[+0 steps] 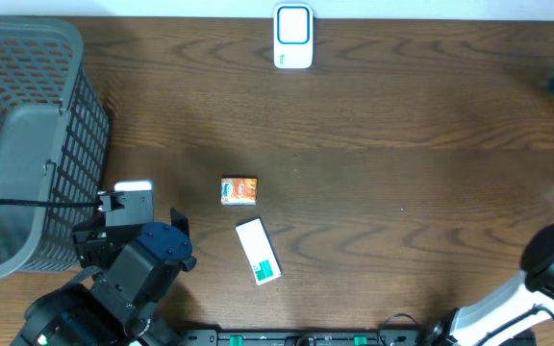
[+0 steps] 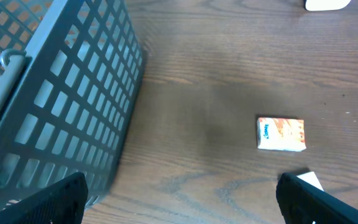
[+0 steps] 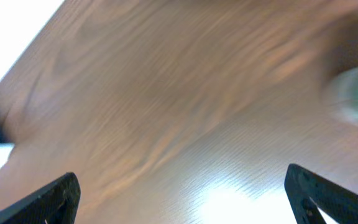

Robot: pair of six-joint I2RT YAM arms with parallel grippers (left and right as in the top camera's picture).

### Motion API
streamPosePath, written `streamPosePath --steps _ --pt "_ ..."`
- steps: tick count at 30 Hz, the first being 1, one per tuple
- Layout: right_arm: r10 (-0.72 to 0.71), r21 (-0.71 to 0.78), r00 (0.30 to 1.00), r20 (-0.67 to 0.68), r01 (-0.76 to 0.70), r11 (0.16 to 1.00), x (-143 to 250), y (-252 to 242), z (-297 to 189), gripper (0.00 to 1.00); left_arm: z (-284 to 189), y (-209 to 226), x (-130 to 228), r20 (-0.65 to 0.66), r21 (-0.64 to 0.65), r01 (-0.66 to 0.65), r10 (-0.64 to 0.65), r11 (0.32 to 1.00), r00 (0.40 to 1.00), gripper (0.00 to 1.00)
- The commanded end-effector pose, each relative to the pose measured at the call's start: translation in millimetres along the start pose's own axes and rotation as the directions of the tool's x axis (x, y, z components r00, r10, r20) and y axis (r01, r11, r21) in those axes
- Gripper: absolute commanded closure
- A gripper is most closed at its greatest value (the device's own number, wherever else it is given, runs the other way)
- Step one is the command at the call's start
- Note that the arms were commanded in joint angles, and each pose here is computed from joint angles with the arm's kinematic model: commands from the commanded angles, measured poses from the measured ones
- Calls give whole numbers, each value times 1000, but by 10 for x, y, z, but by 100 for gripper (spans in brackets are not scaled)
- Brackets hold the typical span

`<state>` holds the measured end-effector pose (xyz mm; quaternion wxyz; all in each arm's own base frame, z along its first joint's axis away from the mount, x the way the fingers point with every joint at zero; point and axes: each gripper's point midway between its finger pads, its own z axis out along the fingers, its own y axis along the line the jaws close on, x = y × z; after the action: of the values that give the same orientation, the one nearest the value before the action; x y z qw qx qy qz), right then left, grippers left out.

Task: Scan the item barcode
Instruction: 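Move the right gripper to the white Panadol box and grasp it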

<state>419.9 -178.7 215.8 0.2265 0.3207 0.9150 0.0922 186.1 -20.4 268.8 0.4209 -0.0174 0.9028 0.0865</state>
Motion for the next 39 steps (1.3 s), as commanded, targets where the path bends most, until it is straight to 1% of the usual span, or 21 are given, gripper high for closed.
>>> streamPosePath --steps 1,3,6,9,13,16,20,24,28,32,36,39 --pt "-158 -113 981 -114 146 983 414 631 100 1 -13 31 -19 7 -10 11 -11 1000 1000 3" --pt "-248 -142 952 -183 224 964 725 931 146 1 -13 31 -19 7 -10 11 -11 1000 1000 3" --pt "-398 -201 880 -258 354 913 1222 1384 187 1 -13 31 -19 7 -10 11 -11 1000 1000 3" --pt "-530 -264 792 -302 465 845 1713 1767 202 1 -13 31 -19 7 -10 11 -11 1000 1000 3" --pt "-641 -328 694 -327 553 766 2248 2106 220 1 -13 31 -19 7 -10 11 -11 1000 1000 3" --pt "-706 -366 612 -356 604 708 2680 2243 253 1 -13 31 -19 7 -10 11 -11 1000 1000 3" --pt "-754 -395 503 -423 646 653 3237 2224 335 1 -14 11 -56 21 -2 24 -24 1000 999 3" --pt "-774 -412 416 -476 672 615 3743 2150 419 1 -22 106 -167 77 -61 22 -17 998 997 3" --pt "-798 -433 354 -487 696 573 4179 2150 457 1 -39 294 -286 146 -155 104 -81 982 986 3" --pt "-824 -444 302 -479 726 525 4565 2152 469 1 -24 425 -376 181 -200 181 -146 963 973 3" --pt "-828 -381 303 -473 777 502 4742 2104 518 1 -5 548 -367 177 -244 216 -176 945 968 3" --pt "-823 -356 298 -484 792 496 4882 2051 506 1 8 588 -347 168 -255 233 -194 938 967 3"
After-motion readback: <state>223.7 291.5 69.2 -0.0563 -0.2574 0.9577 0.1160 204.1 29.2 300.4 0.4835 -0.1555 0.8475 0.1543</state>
